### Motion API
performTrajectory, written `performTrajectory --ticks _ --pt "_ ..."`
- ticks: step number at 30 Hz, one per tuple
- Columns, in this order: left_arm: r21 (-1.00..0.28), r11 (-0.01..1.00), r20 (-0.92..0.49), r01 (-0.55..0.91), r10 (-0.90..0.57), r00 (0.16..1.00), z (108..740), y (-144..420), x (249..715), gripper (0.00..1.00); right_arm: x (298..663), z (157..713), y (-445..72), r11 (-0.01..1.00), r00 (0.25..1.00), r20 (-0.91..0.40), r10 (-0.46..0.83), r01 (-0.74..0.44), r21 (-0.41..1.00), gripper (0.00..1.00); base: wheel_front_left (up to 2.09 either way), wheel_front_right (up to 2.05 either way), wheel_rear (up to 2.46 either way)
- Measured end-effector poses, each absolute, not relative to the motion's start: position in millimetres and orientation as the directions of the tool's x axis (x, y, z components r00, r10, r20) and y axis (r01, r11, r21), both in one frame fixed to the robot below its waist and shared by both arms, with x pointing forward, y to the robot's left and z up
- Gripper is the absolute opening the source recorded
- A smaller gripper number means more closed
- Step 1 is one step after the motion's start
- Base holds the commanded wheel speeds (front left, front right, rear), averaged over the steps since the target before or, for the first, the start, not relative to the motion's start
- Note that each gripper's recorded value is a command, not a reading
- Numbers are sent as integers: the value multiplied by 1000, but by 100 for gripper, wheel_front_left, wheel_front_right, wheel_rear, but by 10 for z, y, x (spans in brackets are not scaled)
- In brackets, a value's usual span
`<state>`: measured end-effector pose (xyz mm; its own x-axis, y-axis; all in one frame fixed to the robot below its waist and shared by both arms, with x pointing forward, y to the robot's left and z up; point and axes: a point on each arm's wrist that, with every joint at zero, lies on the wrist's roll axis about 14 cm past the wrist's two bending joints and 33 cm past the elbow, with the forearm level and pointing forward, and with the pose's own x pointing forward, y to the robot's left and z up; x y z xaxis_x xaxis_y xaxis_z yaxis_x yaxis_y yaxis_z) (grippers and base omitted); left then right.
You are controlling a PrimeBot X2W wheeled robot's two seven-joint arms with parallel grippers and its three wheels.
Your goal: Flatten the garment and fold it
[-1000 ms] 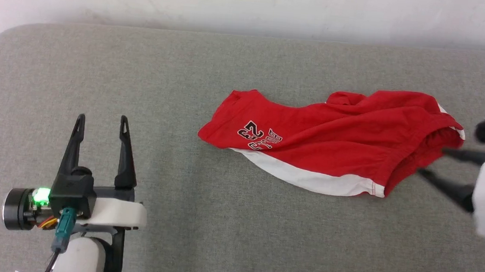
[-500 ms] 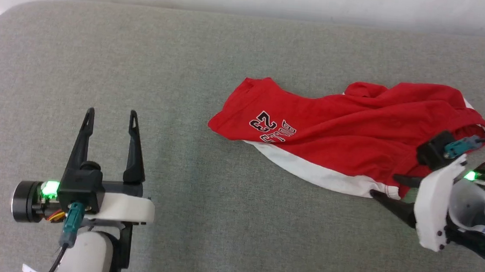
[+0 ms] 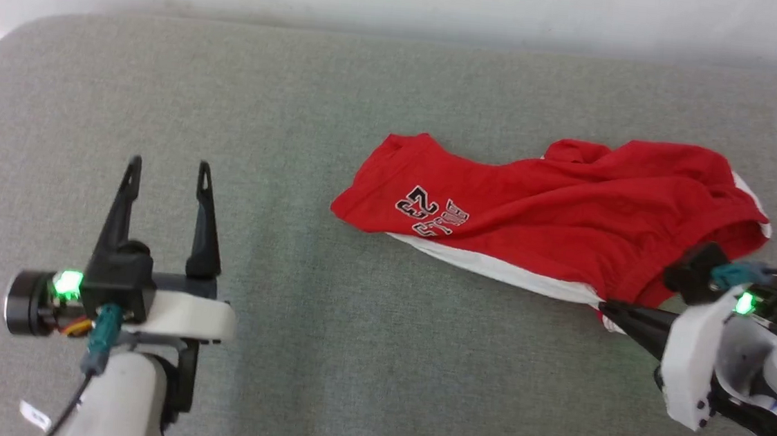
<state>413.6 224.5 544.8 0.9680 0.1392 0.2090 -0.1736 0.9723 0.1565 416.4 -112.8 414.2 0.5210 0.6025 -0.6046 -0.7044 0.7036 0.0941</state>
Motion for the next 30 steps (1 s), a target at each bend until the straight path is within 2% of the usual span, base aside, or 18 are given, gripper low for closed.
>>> performTrajectory --ticks 4,8,16,22,30 --pt "165 980 228 -110 70 971 5561 2213 4227 100 4124 4420 -1244 719 585 -524 619 -691 78 0 0 0 0" --pt "224 975 204 9 -56 977 5588 2106 4374 100 3961 4566 -1374 727 605 -503 617 -682 73 0 0 0 0" --pt "280 902 -75 328 -320 944 5258 1473 4617 100 3665 4552 -1567 760 617 -524 586 -644 92 0 0 0 0" --pt "232 767 -377 598 -496 782 4603 928 4357 100 3658 4499 -1548 771 626 -525 577 -630 94 0 0 0 0" --pt "172 654 -586 737 -533 610 4161 788 4293 100 3707 4445 -1487 776 632 -522 573 -623 96 0 0 0 0"
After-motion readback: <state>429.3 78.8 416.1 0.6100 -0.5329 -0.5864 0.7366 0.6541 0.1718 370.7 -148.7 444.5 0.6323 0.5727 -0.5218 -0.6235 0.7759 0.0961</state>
